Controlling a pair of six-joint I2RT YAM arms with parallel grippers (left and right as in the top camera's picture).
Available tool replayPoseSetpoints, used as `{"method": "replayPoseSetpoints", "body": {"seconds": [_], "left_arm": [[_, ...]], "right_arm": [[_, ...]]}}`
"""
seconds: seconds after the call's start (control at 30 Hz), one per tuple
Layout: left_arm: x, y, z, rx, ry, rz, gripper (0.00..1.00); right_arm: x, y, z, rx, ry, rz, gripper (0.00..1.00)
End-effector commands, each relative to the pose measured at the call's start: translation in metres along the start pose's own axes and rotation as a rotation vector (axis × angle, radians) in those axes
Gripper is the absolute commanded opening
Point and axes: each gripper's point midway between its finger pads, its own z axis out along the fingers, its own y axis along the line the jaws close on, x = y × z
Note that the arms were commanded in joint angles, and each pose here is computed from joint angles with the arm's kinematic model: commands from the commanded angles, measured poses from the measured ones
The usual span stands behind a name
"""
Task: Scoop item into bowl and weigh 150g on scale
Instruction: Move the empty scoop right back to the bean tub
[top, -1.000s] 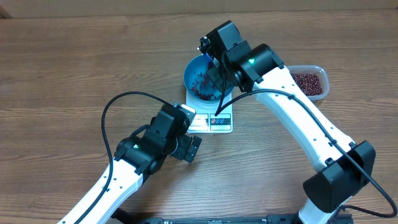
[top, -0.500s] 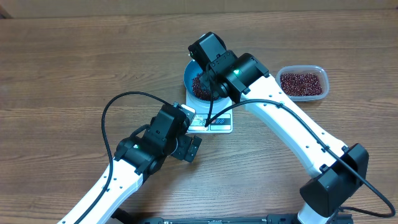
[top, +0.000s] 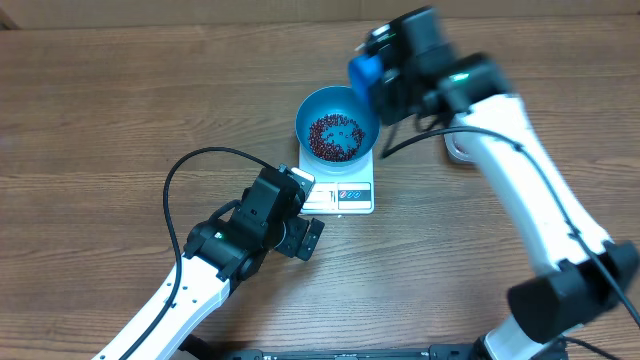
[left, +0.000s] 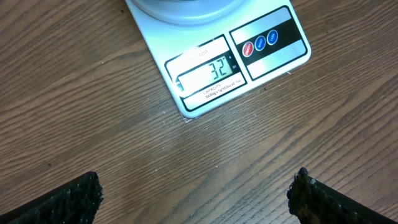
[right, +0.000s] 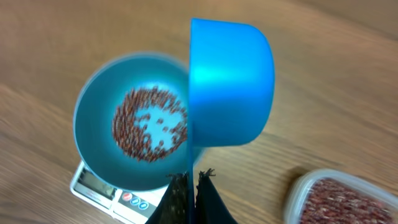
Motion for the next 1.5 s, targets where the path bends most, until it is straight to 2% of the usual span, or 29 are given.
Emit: {"method": "replayPoseSetpoints", "body": {"seconds": [0.0,0.27,0.5,0.57,0.8,1.3,1.47], "left_arm": [[-0.009,0.0,-0.004,0.007,-0.021,0.006,1.0],[-0.009,0.0,-0.004,0.007,-0.021,0.006,1.0],[-0.009,0.0,-0.004,0.007,-0.021,0.006,1.0],[-0.009,0.0,-0.004,0.007,-0.021,0.006,1.0],[-0.009,0.0,-0.004,0.007,-0.021,0.006,0.99],[-0.009,0.0,-0.004,0.007,-0.021,0.006,1.0],[-0.009,0.0,-0.004,0.007,-0.021,0.006,1.0]], "right_arm": [[-0.026,-0.028,-0.087,-0.088,-0.208,0.108,0.04],[0.032,-0.142,-0.096,0.165,-0.076,0.343,0.04],[0.084,-0.19,-0.071,0.314,0.108,0.436,0.04],[0.103,-0.204,-0.05,0.377,0.209,0.465,0.04],[0.129,-0.201,-0.022,0.348,0.352,0.484,0.04],[0.156,-0.202,-0.002,0.373,0.428,0.488,0.04],[0.154,-0.206,0.002,0.386,0.409,0.484,0.04]]}}
